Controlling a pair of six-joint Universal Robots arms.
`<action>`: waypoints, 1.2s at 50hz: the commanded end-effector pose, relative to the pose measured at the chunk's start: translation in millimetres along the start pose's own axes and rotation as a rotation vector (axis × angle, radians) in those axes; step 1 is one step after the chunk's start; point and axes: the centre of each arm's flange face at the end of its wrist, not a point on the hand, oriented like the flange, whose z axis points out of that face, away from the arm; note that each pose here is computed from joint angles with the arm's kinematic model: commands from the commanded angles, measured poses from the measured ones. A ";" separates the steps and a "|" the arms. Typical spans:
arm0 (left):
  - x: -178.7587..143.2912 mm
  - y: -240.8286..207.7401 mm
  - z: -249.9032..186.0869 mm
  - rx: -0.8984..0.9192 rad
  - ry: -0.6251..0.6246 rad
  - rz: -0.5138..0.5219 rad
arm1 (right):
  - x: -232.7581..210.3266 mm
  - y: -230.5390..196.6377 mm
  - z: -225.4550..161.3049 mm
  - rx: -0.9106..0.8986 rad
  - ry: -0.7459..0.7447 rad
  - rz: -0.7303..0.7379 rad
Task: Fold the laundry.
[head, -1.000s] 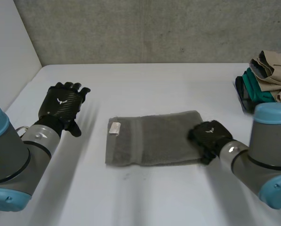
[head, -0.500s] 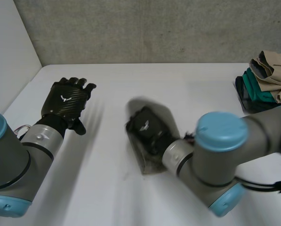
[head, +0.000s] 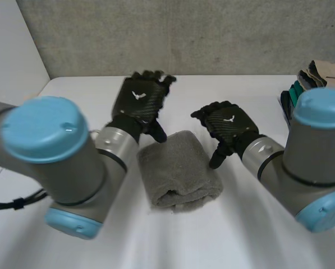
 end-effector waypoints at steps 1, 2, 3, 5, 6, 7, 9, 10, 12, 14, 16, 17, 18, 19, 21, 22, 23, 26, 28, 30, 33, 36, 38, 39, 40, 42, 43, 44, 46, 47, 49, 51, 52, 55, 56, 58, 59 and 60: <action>21.6 37.3 -5.7 -0.179 -0.039 -0.078 | -1.5 10.6 13.2 -0.133 -0.119 0.065; 22.4 40.6 -6.0 -0.189 -0.040 -0.089 | -5.0 12.6 17.5 -0.152 -0.167 0.077; 23.7 43.9 -6.9 -0.202 -0.041 -0.101 | -6.1 14.0 18.6 -0.158 -0.179 0.079; 27.7 58.0 -9.1 -0.247 -0.039 -0.126 | -8.7 16.4 23.8 -0.165 -0.217 0.083; 28.3 62.3 -9.6 -0.261 -0.038 -0.126 | -8.3 19.5 26.9 -0.172 -0.218 0.085; 30.3 68.5 -10.7 -0.281 -0.034 -0.121 | -8.6 21.7 28.8 -0.176 -0.219 0.085; 32.0 76.4 -11.3 -0.305 -0.031 -0.115 | -9.7 30.0 33.5 -0.194 -0.226 0.091; 32.7 82.1 -11.9 -0.323 -0.030 -0.111 | -10.0 32.8 35.2 -0.200 -0.226 0.091; 34.1 93.9 -14.1 -0.366 -0.027 -0.097 | -10.1 41.7 39.8 -0.219 -0.223 0.081; 34.2 100.8 -16.2 -0.396 -0.031 -0.089 | -9.2 46.5 42.5 -0.227 -0.214 0.062; 33.2 106.9 -19.0 -0.432 -0.037 -0.078 | -7.2 55.4 46.4 -0.247 -0.197 0.009; 32.9 108.5 -20.0 -0.443 -0.039 -0.074 | -3.6 59.4 47.6 -0.258 -0.183 -0.013; 32.8 109.4 -20.8 -0.450 -0.040 -0.072 | 0.0 61.9 48.5 -0.266 -0.172 -0.027; 32.7 110.4 -21.9 -0.460 -0.040 -0.069 | 5.8 64.9 49.3 -0.277 -0.153 -0.045; 31.5 110.8 -22.0 -0.467 -0.042 -0.067 | 19.6 70.6 50.2 -0.299 -0.112 -0.097; 31.5 110.9 -22.2 -0.468 -0.042 -0.067 | 21.5 73.4 50.5 -0.308 -0.106 -0.110; 31.5 110.6 -22.5 -0.468 -0.040 -0.067 | 22.7 75.3 50.6 -0.315 -0.102 -0.116; 30.3 108.8 -20.9 -0.464 -0.038 -0.068 | 23.4 77.1 50.8 -0.317 -0.098 -0.130; 29.1 107.1 -20.7 -0.466 -0.038 -0.069 | 23.6 74.7 50.8 -0.301 -0.091 -0.134; 28.4 104.9 -20.8 -0.466 -0.036 -0.067 | 23.5 71.0 50.4 -0.281 -0.084 -0.142; 28.3 96.1 -18.2 -0.444 -0.031 -0.054 | 26.7 62.7 47.4 -0.254 -0.067 -0.153; 24.8 69.0 -11.8 -0.365 -0.031 -0.035 | 30.2 42.3 37.7 -0.198 -0.043 -0.168; 22.9 56.9 -9.5 -0.330 -0.033 -0.031 | 32.2 36.9 32.2 -0.178 -0.029 -0.173; 18.8 45.7 -6.6 -0.299 -0.041 -0.030 | 32.2 36.9 30.3 -0.174 -0.026 -0.174; 15.7 39.7 -4.6 -0.282 -0.048 -0.029 | 30.3 38.9 26.3 -0.168 -0.023 -0.178; 9.4 28.8 -0.8 -0.251 -0.060 -0.029 | 29.5 41.7 22.8 -0.159 -0.016 -0.180; 4.7 17.8 3.4 -0.218 -0.054 -0.027 | 27.3 42.9 20.0 -0.151 -0.017 -0.181; 3.5 10.2 6.0 -0.194 -0.034 -0.027 | 24.0 41.8 11.3 -0.123 -0.009 -0.190; 3.6 -1.6 9.1 -0.155 0.010 -0.028 | 17.7 44.9 0.9 -0.099 -0.010 -0.197; 5.5 -13.7 11.4 -0.116 0.075 -0.029 | 15.9 46.2 -1.1 -0.095 -0.011 -0.198; 8.3 -25.4 13.1 -0.078 0.149 -0.032 | 5.4 58.2 -9.4 -0.082 -0.036 -0.204; 9.8 -35.8 15.2 -0.046 0.239 -0.037 | -2.3 67.6 -14.4 -0.075 -0.059 -0.203; 9.9 -38.8 15.4 -0.039 0.271 -0.038 | -8.3 74.0 -17.5 -0.061 -0.078 -0.201; 11.7 -49.1 14.5 -0.021 0.384 -0.046 | -22.2 83.4 -22.6 -0.031 -0.114 -0.210; 12.7 -50.4 14.0 -0.022 0.409 -0.046 | -26.1 84.4 -23.3 -0.025 -0.124 -0.214; 15.4 -51.2 13.1 -0.032 0.466 -0.053 | -33.8 85.3 -23.1 -0.007 -0.137 -0.226; 16.1 -51.6 12.8 -0.033 0.476 -0.054 | -36.2 87.2 -22.4 -0.004 -0.141 -0.229; 17.4 -52.1 12.8 -0.034 0.493 -0.055 | -37.8 89.7 -21.8 -0.006 -0.145 -0.229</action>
